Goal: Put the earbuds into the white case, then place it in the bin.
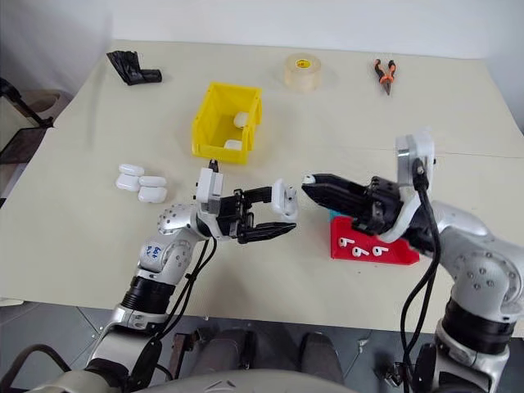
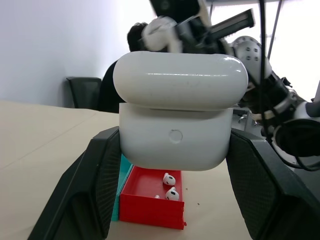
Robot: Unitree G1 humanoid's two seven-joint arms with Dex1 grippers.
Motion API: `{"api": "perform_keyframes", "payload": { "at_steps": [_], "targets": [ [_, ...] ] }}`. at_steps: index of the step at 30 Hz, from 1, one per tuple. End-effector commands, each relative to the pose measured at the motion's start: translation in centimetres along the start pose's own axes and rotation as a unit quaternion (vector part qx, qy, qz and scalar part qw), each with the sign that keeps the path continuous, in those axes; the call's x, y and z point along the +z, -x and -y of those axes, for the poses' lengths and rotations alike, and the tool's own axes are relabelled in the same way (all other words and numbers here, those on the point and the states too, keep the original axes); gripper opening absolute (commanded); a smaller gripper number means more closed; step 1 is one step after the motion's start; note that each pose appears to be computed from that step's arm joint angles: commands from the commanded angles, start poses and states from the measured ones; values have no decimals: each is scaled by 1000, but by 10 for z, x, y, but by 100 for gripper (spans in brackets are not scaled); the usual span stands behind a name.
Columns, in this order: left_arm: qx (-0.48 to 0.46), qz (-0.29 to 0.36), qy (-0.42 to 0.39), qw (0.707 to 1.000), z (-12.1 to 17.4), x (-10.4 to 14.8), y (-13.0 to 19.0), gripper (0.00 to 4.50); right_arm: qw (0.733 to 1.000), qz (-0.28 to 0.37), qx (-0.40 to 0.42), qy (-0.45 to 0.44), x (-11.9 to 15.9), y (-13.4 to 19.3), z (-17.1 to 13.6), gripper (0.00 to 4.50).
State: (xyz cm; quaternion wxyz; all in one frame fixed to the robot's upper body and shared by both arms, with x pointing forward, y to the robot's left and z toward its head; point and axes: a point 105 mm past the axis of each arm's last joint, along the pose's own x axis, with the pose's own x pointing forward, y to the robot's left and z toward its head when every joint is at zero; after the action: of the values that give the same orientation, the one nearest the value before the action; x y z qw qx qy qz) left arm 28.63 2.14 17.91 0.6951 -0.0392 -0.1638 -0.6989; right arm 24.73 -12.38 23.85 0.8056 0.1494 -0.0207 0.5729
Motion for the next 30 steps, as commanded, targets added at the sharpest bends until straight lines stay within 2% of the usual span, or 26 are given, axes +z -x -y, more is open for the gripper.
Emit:
{"api": "perform_keyframes", "payload": {
  "at_steps": [1, 9, 30],
  "targets": [
    [-9, 12, -15, 1000, -2, 10, -5, 277, 999, 30, 19, 2, 6, -7, -18, 50],
    [-13, 15, -17, 1000, -4, 12, -7, 277, 999, 40, 5, -23, -6, -11, -18, 50],
    [-15, 23, -20, 999, -4, 16, -8, 277, 999, 20, -26, -19, -38, -8, -4, 50]
  ]
}}
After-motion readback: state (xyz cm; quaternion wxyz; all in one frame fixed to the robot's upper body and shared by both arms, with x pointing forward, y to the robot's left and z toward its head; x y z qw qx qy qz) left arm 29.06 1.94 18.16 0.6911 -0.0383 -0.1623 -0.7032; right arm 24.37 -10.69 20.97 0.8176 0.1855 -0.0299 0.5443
